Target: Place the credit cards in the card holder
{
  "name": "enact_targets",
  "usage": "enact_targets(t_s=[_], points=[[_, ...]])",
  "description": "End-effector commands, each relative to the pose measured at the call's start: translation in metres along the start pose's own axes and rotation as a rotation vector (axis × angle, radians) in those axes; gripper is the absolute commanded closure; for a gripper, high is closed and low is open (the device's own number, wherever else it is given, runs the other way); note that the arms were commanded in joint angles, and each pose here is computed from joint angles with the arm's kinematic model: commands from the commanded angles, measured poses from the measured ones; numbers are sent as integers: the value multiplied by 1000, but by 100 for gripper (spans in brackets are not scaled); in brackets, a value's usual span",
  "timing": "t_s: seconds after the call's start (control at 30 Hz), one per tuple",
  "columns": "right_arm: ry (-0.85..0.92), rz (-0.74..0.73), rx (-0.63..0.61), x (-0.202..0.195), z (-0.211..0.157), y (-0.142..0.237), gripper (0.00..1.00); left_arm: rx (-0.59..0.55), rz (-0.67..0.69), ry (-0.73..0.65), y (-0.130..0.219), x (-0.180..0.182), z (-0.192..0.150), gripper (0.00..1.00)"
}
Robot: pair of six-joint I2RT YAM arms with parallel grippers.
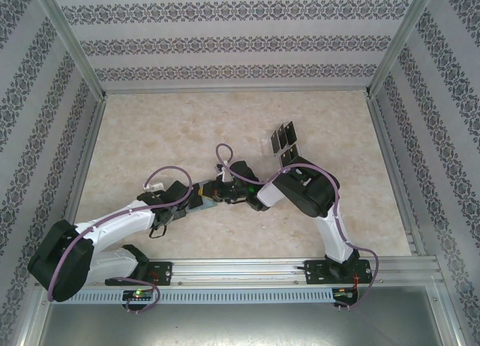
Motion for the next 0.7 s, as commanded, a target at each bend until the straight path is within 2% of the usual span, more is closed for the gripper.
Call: enact_targets(t_s=[0.0,0.33,0.67], points=[[-19,-49,-7,-15,-1,-7,100,5,6,-2,5,3,-2,0],[-19,-78,0,-17,-1,-12,100,-63,-7,11,24,3,16,0],[-9,-99,11,-14,-5,-18,100,-77,-22,9,26,-3,25,0]])
Point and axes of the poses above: each hand's point on the last joint's axis, 136 mm out from that joint toward the fingers, its own y axis back along the fingers, its own x axis along the line the jaws close on, z = x × y, the point moved 8 cm from there along y, back along the fingers, and after that the axes turned 15 degrees about -y, right-handed, at the moved point
